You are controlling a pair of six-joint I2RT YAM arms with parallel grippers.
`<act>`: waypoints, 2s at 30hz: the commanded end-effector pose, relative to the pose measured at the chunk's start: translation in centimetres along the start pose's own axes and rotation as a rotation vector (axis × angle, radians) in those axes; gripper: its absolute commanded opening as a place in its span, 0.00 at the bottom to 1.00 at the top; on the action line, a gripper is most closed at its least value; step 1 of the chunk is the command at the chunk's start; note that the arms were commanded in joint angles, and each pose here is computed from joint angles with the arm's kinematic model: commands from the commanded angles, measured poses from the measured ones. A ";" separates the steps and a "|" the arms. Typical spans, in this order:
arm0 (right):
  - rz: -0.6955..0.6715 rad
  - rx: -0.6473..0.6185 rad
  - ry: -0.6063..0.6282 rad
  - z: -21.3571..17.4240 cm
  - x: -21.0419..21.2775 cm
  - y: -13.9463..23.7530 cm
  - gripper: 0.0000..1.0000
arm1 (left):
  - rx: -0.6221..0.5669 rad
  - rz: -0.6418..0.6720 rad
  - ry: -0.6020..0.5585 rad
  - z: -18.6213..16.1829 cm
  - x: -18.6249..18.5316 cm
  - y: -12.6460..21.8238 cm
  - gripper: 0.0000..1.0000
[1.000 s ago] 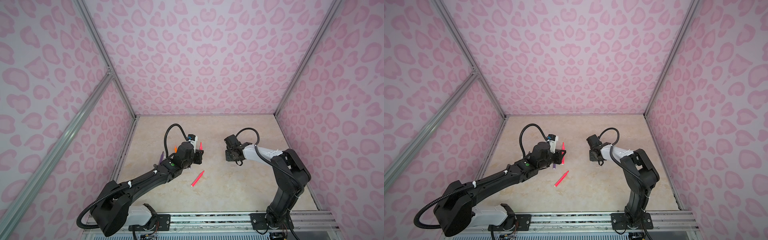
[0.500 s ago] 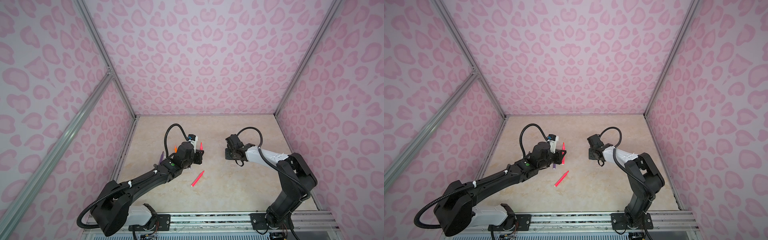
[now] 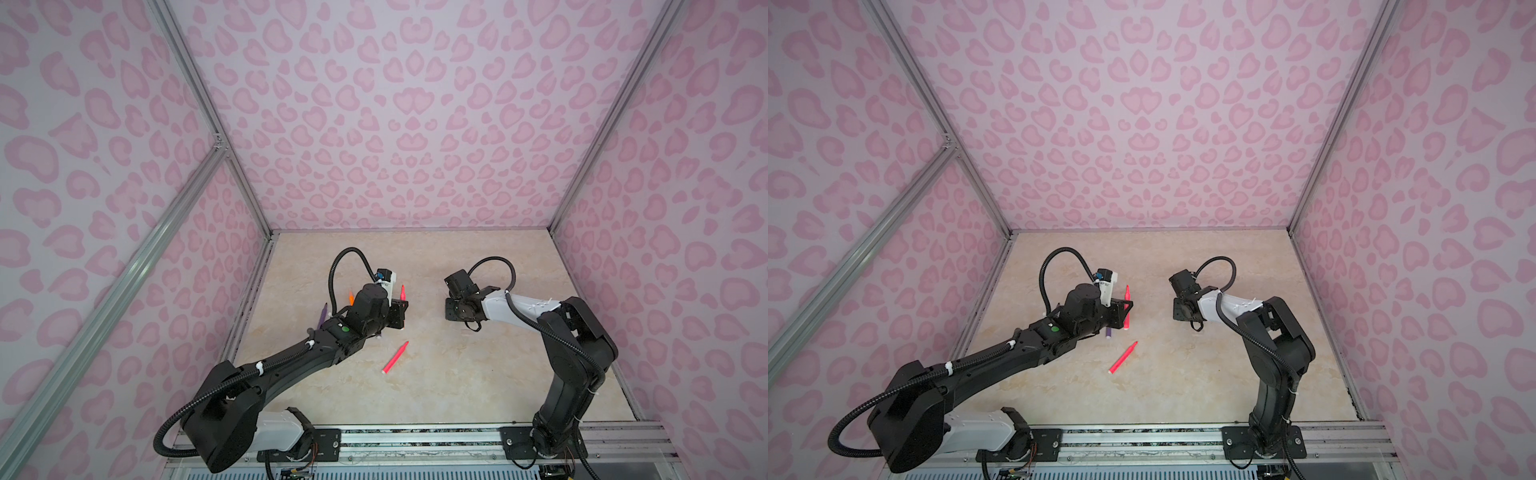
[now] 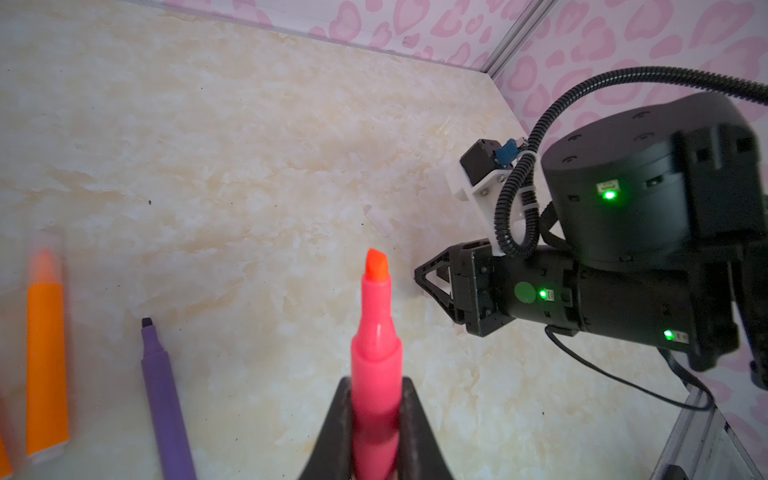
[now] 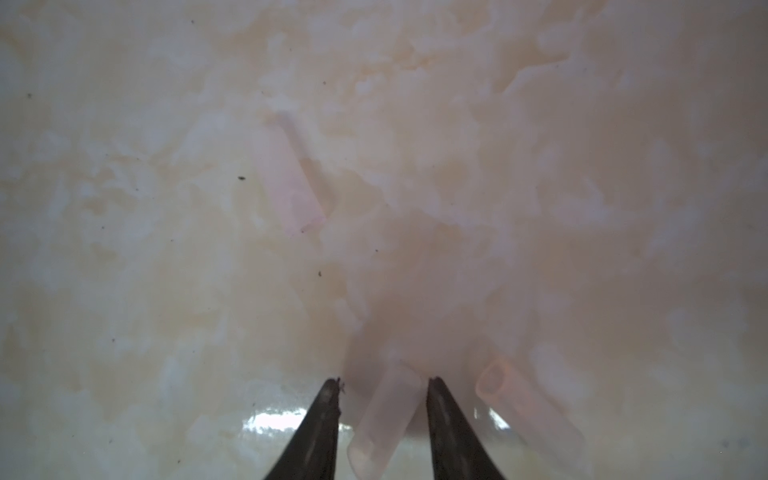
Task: Insert the pens into the pen caps
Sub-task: 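Lower the right gripper and close on a translucent cap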
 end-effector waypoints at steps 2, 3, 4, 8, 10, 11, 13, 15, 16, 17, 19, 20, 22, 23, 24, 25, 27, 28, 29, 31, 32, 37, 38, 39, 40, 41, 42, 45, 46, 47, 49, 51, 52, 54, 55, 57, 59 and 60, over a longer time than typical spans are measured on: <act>-0.016 0.002 -0.016 0.0 0.1 -0.4 0.36 | -0.012 -0.008 -0.001 0.4 -0.2 0.2 0.03; -0.015 0.000 -0.015 0.1 0.1 -0.4 0.36 | -0.012 -0.008 -0.001 0.4 -0.2 0.2 0.03; -0.020 0.002 -0.016 0.0 0.1 -0.5 0.35 | -0.013 -0.009 -0.001 0.4 -0.2 0.2 0.03; -0.020 0.005 -0.012 0.0 0.2 -0.6 0.35 | -0.013 -0.011 -0.002 0.5 -0.2 0.2 0.03; -0.028 0.008 -0.011 0.0 0.2 -0.8 0.34 | -0.010 -0.011 -0.001 0.4 -0.2 0.2 0.03; -0.031 0.010 -0.010 0.0 0.2 -0.8 0.34 | -0.009 -0.011 -0.001 0.4 -0.2 0.2 0.03; -0.041 0.009 -0.008 0.1 0.2 -0.9 0.33 | -0.011 -0.011 -0.001 0.4 -0.2 0.2 0.03; -0.059 0.013 -0.008 0.1 0.2 -1.1 0.30 | -0.007 -0.010 -0.001 0.4 -0.2 0.1 0.03; -0.066 0.013 -0.006 0.0 0.2 -1.1 0.29 | -0.007 -0.009 0.000 0.3 -0.1 0.1 0.03; -0.068 0.012 -0.006 0.0 0.2 -1.1 0.28 | -0.008 -0.010 -0.001 0.4 -0.2 0.1 0.03; -0.069 0.011 -0.004 0.0 0.2 -1.1 0.25 | -0.007 -0.010 -0.001 0.3 -0.2 0.1 0.03; -0.068 0.010 -0.006 0.0 0.3 -1.1 0.25 | -0.009 -0.011 -0.002 0.4 -0.2 0.1 0.03; -0.074 0.014 -0.004 -0.1 0.3 -1.2 0.24 | -0.011 -0.010 -0.001 0.4 -0.2 0.2 0.03; -0.074 0.014 -0.004 -0.1 0.3 -1.2 0.23 | -0.011 -0.011 -0.001 0.4 -0.2 0.2 0.03; -0.076 0.014 -0.005 -0.1 0.3 -1.2 0.23 | -0.011 -0.011 -0.001 0.4 -0.2 0.2 0.03; -0.076 0.011 -0.006 0.0 0.3 -1.1 0.23 | -0.011 -0.010 -0.001 0.4 -0.2 0.2 0.03; -0.084 0.003 -0.012 -0.1 0.2 -1.0 0.24 | -0.010 -0.013 -0.001 0.4 -0.2 0.2 0.03; -0.086 0.000 -0.014 -0.2 0.2 -0.9 0.25 | -0.010 -0.011 -0.001 0.4 -0.2 0.2 0.03; -0.086 -0.004 -0.016 -0.2 0.2 -0.9 0.25 | -0.009 -0.012 -0.001 0.4 -0.2 0.1 0.03; -0.083 -0.005 -0.017 -0.3 0.4 -0.9 0.26 | -0.010 -0.012 -0.002 0.4 -0.2 0.2 0.03; -0.084 -0.004 -0.018 -0.4 0.4 -0.9 0.26 | -0.011 -0.012 -0.001 0.4 -0.2 0.2 0.03; -0.097 -0.003 -0.018 -0.5 0.7 -1.1 0.27 | -0.010 -0.013 -0.001 0.4 -0.2 0.2 0.03; -0.098 -0.006 -0.021 -0.5 0.7 -1.0 0.28 | -0.010 -0.012 -0.001 0.4 -0.2 0.2 0.03; -0.100 -0.008 -0.022 -0.6 0.7 -1.0 0.29 | -0.013 -0.014 -0.002 0.5 -0.3 0.2 0.03; -0.103 -0.009 -0.023 -0.6 0.7 -0.9 0.29 | -0.011 -0.013 -0.001 0.4 -0.2 0.2 0.03; -0.105 -0.010 -0.025 -0.6 0.7 -0.9 0.29 | -0.013 -0.012 -0.001 0.5 -0.2 0.2 0.03; -0.104 -0.010 -0.026 -0.5 0.7 -0.9 0.29 | -0.013 -0.013 -0.002 0.5 -0.2 0.2 0.03; -0.103 -0.012 -0.027 -0.5 0.8 -1.0 0.28 | -0.011 -0.013 0.000 0.4 -0.2 0.2 0.03; -0.105 -0.011 -0.026 -0.5 0.8 -1.1 0.27 | -0.012 -0.015 0.000 0.5 -0.2 0.2 0.03; -0.107 -0.009 -0.022 -0.5 0.8 -1.2 0.26 | -0.012 -0.017 0.000 0.5 -0.3 0.2 0.03; -0.111 -0.007 -0.026 -0.5 0.8 -1.3 0.24 | -0.016 -0.016 0.000 0.6 -0.3 0.3 0.03; -0.113 -0.003 -0.028 -0.5 0.7 -1.4 0.22 | -0.016 -0.016 -0.001 0.5 -0.3 0.4 0.03; -0.116 -0.002 -0.028 -0.5 0.6 -1.5 0.21 | -0.016 -0.016 -0.002 0.5 -0.3 0.4 0.03; -0.121 -0.013 -0.034 -0.5 0.6 -1.3 0.19 | -0.017 -0.018 -0.001 0.5 -0.3 0.4 0.03; -0.121 -0.015 -0.038 -0.5 0.5 -1.3 0.17 | -0.017 -0.022 -0.003 0.5 -0.3 0.4 0.03; -0.117 -0.028 -0.049 -0.4 0.4 -1.1 0.15 | -0.025 -0.061 -0.010 0.6 -0.6 0.4 0.03; -0.104 -0.041 -0.064 -0.3 0.2 -0.7 0.14 | -0.033 -0.117 -0.024 0.7 -1.1 0.6 0.03; -0.093 -0.049 -0.074 -0.3 0.0 -0.5 0.13 | -0.040 -0.149 -0.038 0.7 -1.5 0.7 0.03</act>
Point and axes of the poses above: each gripper's point midway between its finger pads, its own y axis back along the fingers, its own x axis along the line the jaws close on, z = x × y, the point moved 10 cm from there along y, back along the fingers, and after that the axes turned 8 degrees about -y, right-handed, at the moved point
